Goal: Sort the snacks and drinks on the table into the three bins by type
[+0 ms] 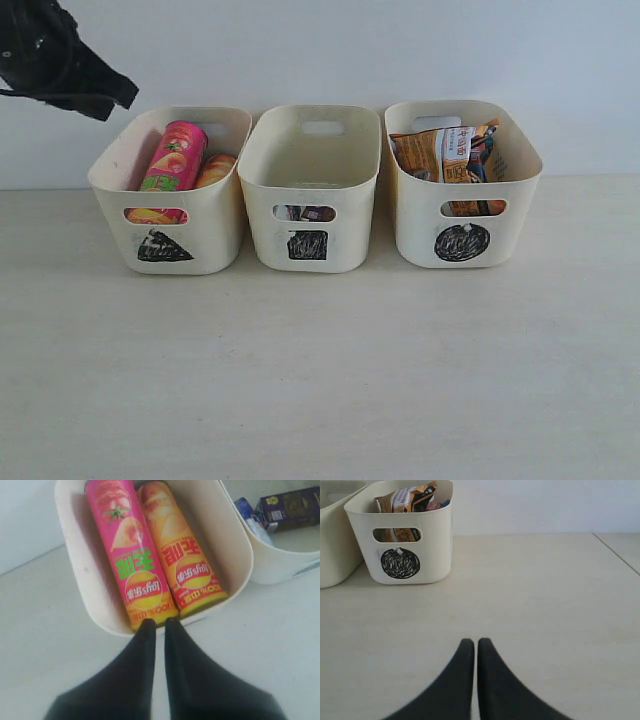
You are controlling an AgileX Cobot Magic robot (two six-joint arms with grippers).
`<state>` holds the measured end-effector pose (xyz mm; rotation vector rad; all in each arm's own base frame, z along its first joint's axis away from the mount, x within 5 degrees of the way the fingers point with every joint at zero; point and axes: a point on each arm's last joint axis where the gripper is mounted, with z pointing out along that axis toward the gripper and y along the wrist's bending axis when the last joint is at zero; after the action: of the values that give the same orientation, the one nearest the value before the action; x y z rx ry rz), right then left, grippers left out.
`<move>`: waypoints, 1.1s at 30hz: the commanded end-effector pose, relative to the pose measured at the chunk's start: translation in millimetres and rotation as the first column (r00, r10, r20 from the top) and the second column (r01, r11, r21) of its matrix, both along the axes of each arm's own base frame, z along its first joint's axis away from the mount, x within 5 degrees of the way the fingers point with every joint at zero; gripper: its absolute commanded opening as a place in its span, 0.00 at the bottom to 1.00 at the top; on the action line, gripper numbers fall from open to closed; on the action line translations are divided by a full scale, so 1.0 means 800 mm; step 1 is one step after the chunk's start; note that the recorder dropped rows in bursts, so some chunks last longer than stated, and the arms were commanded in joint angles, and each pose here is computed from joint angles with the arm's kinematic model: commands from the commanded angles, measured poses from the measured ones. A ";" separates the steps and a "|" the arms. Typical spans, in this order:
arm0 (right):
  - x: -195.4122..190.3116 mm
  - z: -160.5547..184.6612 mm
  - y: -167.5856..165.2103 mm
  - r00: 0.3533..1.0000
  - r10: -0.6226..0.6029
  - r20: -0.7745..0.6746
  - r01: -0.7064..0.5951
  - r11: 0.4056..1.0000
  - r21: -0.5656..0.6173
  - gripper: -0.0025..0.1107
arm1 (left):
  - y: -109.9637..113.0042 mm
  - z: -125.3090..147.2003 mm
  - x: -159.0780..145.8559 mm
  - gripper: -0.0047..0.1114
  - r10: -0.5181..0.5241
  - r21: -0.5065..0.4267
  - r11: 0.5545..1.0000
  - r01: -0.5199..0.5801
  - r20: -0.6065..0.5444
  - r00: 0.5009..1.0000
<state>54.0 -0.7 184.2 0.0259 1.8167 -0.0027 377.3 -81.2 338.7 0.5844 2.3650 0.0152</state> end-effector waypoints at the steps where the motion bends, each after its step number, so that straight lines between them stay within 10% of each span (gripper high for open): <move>1: 0.000 0.000 0.000 1.000 0.004 0.011 -0.004 1.000 0.000 0.02 | 0.009 0.000 -0.038 0.07 0.018 -0.007 1.000 -0.018 -0.015 1.000; 33: 0.000 0.000 0.000 1.000 0.004 0.011 -0.004 1.000 0.000 0.02 | 0.058 -0.018 -0.311 0.07 0.144 -0.302 0.951 -0.067 0.242 0.959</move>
<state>54.0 -0.7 184.2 0.0259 1.8167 -0.0027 137.8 -36.3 325.4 0.3243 2.1415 -0.1720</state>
